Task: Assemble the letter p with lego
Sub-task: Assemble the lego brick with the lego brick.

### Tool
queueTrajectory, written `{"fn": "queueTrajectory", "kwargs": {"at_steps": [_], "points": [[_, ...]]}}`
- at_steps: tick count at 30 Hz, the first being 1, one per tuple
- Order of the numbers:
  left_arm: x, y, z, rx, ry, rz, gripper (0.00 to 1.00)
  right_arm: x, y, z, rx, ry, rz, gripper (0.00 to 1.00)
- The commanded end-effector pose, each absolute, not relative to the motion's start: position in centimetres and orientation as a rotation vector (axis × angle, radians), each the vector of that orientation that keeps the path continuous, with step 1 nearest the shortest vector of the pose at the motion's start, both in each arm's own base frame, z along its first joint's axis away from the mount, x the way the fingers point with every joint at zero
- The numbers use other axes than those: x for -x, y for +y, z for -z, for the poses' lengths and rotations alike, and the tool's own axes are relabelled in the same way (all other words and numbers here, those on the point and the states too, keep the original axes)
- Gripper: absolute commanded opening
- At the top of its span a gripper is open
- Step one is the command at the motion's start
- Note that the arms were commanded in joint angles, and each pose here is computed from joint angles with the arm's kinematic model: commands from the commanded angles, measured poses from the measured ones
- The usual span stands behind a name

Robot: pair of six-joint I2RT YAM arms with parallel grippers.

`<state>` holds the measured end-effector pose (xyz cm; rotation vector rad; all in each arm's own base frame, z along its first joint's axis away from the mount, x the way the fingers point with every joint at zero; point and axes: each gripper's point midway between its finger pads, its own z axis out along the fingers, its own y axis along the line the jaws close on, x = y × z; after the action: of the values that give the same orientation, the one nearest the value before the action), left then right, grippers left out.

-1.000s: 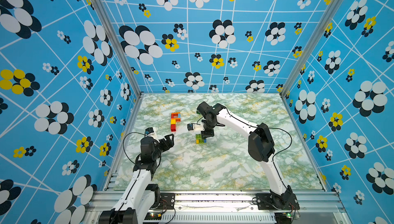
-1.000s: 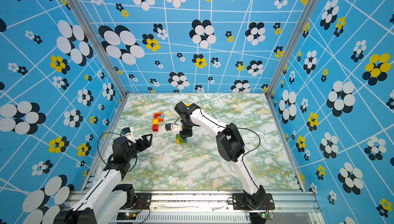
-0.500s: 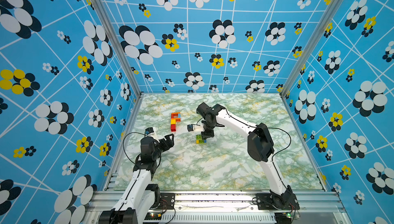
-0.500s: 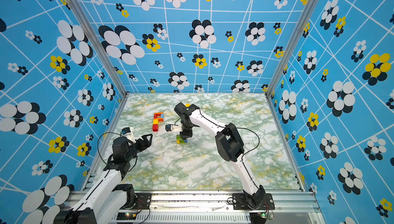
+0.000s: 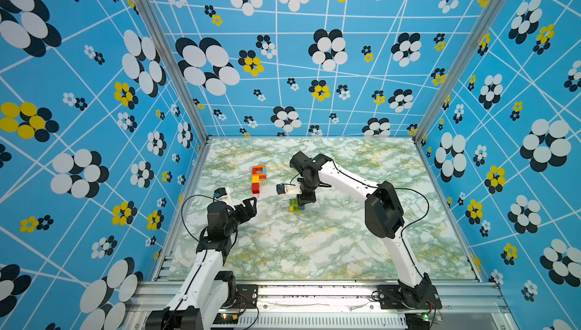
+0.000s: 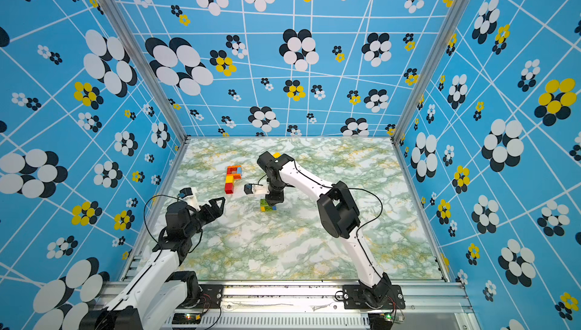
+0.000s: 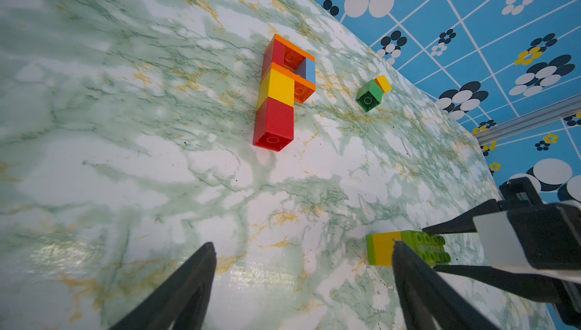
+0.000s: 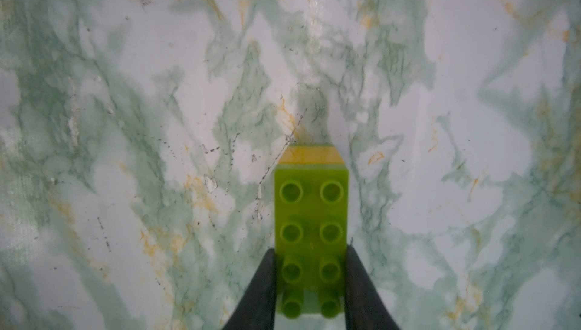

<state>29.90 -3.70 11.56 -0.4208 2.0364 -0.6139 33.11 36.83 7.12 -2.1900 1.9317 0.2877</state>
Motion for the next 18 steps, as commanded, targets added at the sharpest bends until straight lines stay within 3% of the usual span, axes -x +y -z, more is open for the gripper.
{"fn": "queueTrajectory", "kwargs": {"at_steps": [1,10,18], "points": [[-29.9,-3.2,-11.4,0.414,2.026,0.586,0.89,-31.4,35.1,-2.3,2.313,2.023,-0.268,0.18],[-29.8,-3.2,-11.5,0.415,2.024,0.58,0.89,-30.8,34.0,-0.2,2.349,2.073,-0.205,0.17],[-29.8,-3.2,-11.5,0.414,2.022,0.58,0.9,-30.6,34.6,-1.4,2.327,2.06,-0.234,0.17]]}}
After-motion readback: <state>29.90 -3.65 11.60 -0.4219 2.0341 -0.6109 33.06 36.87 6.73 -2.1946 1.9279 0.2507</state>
